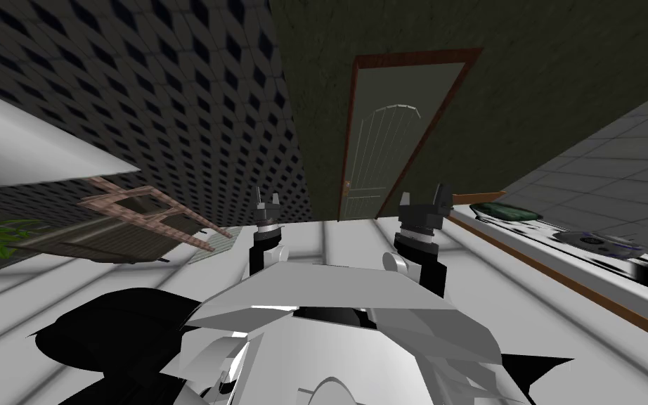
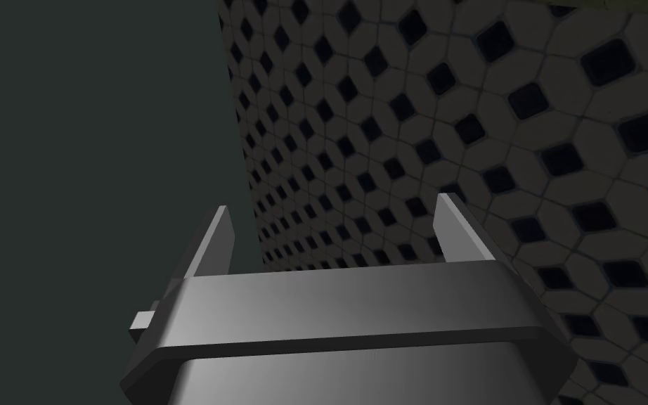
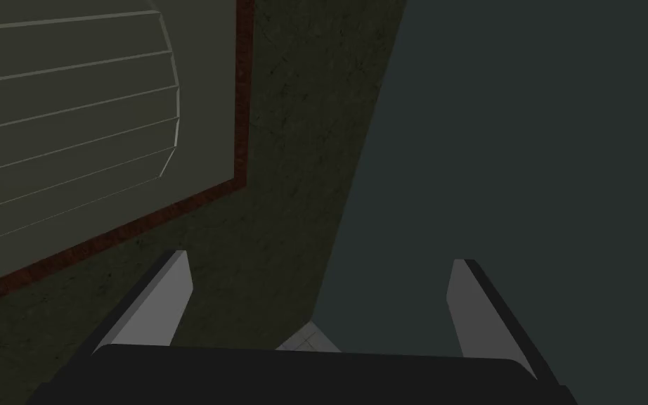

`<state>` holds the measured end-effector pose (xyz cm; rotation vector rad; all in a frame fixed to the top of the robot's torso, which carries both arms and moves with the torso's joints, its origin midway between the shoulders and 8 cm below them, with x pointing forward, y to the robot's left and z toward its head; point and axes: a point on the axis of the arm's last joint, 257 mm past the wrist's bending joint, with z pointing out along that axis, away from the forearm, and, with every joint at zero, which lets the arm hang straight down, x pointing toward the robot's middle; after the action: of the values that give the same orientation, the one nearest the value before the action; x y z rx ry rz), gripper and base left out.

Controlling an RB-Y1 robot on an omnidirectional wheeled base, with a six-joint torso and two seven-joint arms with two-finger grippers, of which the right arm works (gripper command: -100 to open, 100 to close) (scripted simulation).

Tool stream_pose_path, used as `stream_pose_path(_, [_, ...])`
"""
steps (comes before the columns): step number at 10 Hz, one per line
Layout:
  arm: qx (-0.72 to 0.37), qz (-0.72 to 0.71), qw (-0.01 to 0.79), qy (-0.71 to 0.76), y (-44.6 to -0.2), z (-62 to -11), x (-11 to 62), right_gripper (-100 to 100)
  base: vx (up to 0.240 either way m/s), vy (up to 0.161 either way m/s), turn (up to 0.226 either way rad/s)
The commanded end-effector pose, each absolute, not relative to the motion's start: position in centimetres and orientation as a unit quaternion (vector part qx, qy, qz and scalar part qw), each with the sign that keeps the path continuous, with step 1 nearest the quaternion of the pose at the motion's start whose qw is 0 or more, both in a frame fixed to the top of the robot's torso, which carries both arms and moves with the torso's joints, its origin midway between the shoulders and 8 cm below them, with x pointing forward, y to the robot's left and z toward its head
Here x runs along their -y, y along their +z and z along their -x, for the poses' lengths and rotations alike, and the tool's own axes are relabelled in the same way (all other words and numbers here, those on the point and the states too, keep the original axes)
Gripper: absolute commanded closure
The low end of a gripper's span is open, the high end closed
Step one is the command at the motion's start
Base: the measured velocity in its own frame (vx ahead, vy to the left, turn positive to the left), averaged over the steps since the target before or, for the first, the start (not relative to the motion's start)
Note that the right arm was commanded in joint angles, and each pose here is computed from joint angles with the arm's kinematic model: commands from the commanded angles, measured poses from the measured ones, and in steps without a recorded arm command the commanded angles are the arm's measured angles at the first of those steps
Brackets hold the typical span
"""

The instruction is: Pull the door open

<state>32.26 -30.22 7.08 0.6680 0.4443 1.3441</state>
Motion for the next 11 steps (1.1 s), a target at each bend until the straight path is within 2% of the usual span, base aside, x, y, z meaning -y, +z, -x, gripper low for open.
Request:
stream_pose_path(1, [-0.2,-0.315,0.686,0.625,5.9,-33.2,30.3,-100,0.059,-0.015,0.148])
stream_pose_path(6, [-0.197,-0.352,0.627,0.667,2.9,-35.5,30.7,-100,0.083,-0.02,0.09])
stream_pose_path(11, [-0.184,-0.409,0.539,0.713,-1.8,-38.6,31.5,-100,0.087,-0.031,0.134])
